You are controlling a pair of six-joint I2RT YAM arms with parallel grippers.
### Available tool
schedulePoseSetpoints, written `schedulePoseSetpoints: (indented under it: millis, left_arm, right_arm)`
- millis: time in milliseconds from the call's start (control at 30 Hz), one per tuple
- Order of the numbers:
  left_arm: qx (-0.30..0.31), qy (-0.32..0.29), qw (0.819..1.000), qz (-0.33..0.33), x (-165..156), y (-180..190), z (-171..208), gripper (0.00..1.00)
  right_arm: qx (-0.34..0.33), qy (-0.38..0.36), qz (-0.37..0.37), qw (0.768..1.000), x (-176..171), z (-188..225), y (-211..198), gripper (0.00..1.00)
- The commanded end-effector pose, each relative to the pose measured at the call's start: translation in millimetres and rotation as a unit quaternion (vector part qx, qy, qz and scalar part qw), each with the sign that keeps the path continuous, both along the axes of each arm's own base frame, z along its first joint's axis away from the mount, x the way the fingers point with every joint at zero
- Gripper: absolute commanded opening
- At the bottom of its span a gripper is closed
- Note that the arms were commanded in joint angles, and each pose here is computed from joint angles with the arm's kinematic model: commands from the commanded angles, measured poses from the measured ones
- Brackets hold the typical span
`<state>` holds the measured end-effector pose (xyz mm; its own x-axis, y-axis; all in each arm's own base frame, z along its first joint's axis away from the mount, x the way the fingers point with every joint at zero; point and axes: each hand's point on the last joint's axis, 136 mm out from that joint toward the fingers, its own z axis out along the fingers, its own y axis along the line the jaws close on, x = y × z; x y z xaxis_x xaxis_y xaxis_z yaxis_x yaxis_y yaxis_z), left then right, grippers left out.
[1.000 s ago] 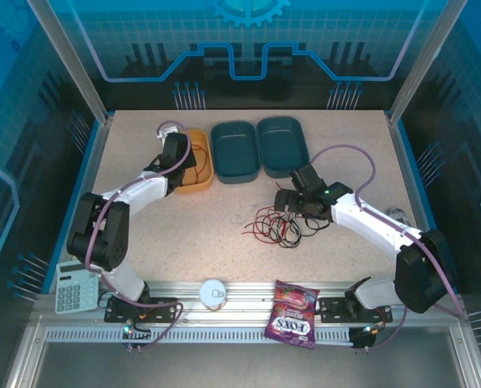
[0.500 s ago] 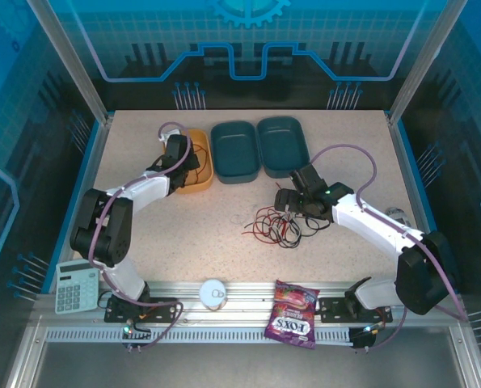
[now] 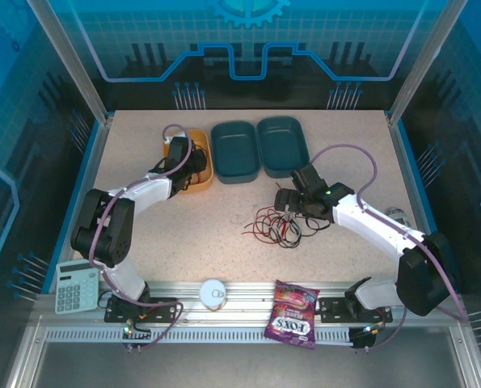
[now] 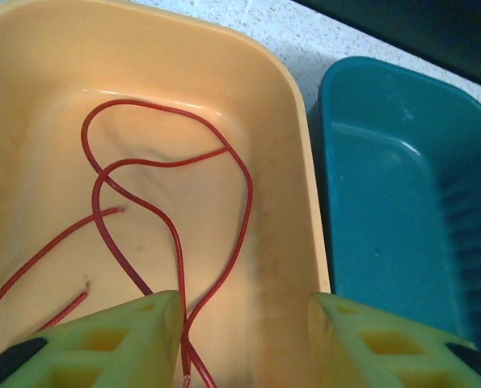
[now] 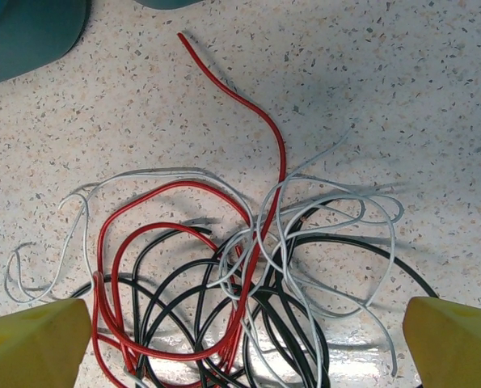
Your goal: Untangle the cables
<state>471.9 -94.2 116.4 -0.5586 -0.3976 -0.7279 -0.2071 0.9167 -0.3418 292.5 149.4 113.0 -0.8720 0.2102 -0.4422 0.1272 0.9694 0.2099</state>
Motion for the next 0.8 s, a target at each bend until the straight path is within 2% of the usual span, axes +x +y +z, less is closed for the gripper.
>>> schedulePoseSetpoints:
  millis: [0,133,267,600,767]
  left_arm:
    - [-0.01,-0.001,1.0,-0.009,-7,-4,6,0.52]
    - [-0.011,-0.001,1.0,-0.026,-15,-7,22,0.67]
    - [-0.017,-0.006,0.999,-0.035,-29,-8,41,0.99]
    - [-0.038,-0.048,0.997,-0.047,-70,-11,76,0.99]
    - [-0.064,-0.061,0.995,-0.045,-98,-7,81,0.99]
  right_arm:
    - [-0.01,-0.01,0.004,1.0,-3,9,-2,1.0]
    - [-0.009,-0.014,0.006,1.0,-3,10,0,1.0]
    - [-0.01,-0.024,0.019,0.999,-2,14,6,1.0]
    - [-0.021,-0.03,0.051,0.998,0,17,19,1.0]
    - [-0.018,-0.012,0.09,0.996,-7,14,33,0.9]
